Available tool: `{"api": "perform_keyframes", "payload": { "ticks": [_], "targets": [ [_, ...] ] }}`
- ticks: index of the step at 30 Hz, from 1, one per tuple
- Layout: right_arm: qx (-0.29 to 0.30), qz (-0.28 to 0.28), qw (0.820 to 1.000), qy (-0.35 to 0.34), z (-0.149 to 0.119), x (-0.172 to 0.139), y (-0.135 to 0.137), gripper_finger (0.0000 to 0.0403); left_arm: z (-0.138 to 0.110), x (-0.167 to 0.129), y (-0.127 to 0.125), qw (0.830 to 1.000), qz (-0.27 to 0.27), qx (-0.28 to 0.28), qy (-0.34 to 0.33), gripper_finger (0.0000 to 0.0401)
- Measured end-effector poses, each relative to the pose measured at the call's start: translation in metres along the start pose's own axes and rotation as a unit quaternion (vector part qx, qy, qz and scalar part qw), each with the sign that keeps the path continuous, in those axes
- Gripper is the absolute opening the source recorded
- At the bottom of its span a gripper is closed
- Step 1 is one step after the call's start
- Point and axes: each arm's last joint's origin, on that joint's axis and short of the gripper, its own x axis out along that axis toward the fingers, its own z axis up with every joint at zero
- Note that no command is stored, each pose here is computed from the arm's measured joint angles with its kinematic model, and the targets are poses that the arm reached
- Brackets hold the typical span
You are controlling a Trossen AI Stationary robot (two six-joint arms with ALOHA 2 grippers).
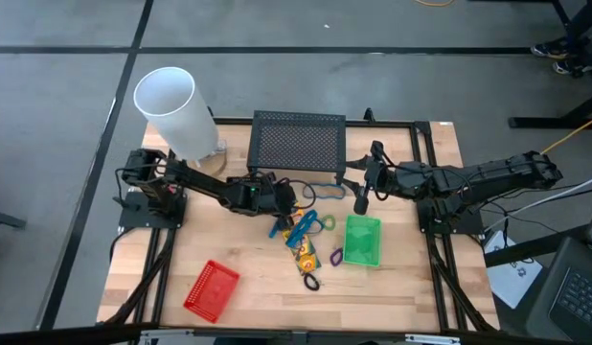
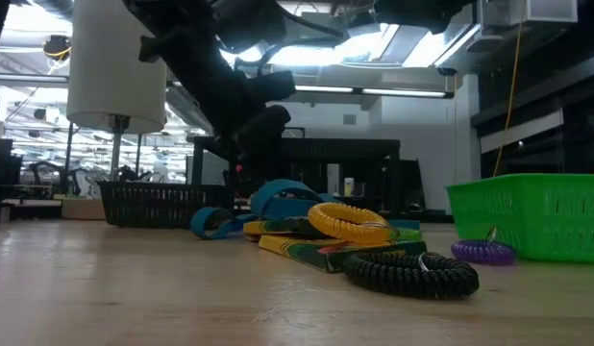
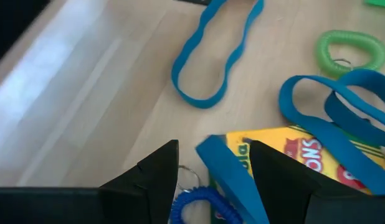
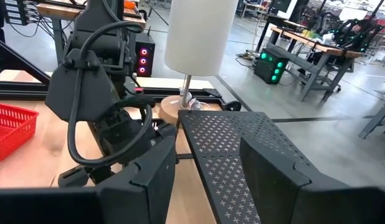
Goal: Pick & Place Office Desk Supplies
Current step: Put the blue rubberband into the black bin
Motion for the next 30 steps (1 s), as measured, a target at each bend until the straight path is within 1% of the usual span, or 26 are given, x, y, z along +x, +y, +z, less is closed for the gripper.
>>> {"api": "perform_keyframes", "payload": {
  "ticks": [6, 11, 16, 23, 25, 30],
  "targets": [
    [0.0, 0.0, 1.0, 0.0, 0.0, 0.0, 0.0, 0.018, -0.0003, 0.0006, -0.0008, 0.999, -0.035, -0.02, 0.012, 0.0197],
    [0.0, 0.0, 1.0, 0.0, 0.0, 0.0, 0.0, 0.018, -0.0003, 0.0007, 0.0001, 0.999, -0.023, -0.024, 0.01, 0.0197],
    [0.0, 0.0, 1.0, 0.0, 0.0, 0.0, 0.0, 0.018, -0.0033, 0.0016, 0.0039, 0.999, -0.009, -0.027, 0.026, 0.0197],
    [0.0, 0.0, 1.0, 0.0, 0.0, 0.0, 0.0, 0.018, -0.0034, 0.0013, 0.0034, 0.999, -0.008, -0.026, 0.026, 0.0197],
    [0.0, 0.0, 1.0, 0.0, 0.0, 0.0, 0.0, 0.018, -0.0037, 0.0007, 0.0021, 1.0, -0.009, -0.016, 0.025, 0.0197],
    [0.0, 0.0, 1.0, 0.0, 0.0, 0.0, 0.0, 0.018, -0.0041, -0.0041, -0.0055, 0.999, -0.004, 0.035, 0.01, 0.0197]
  ]
}}
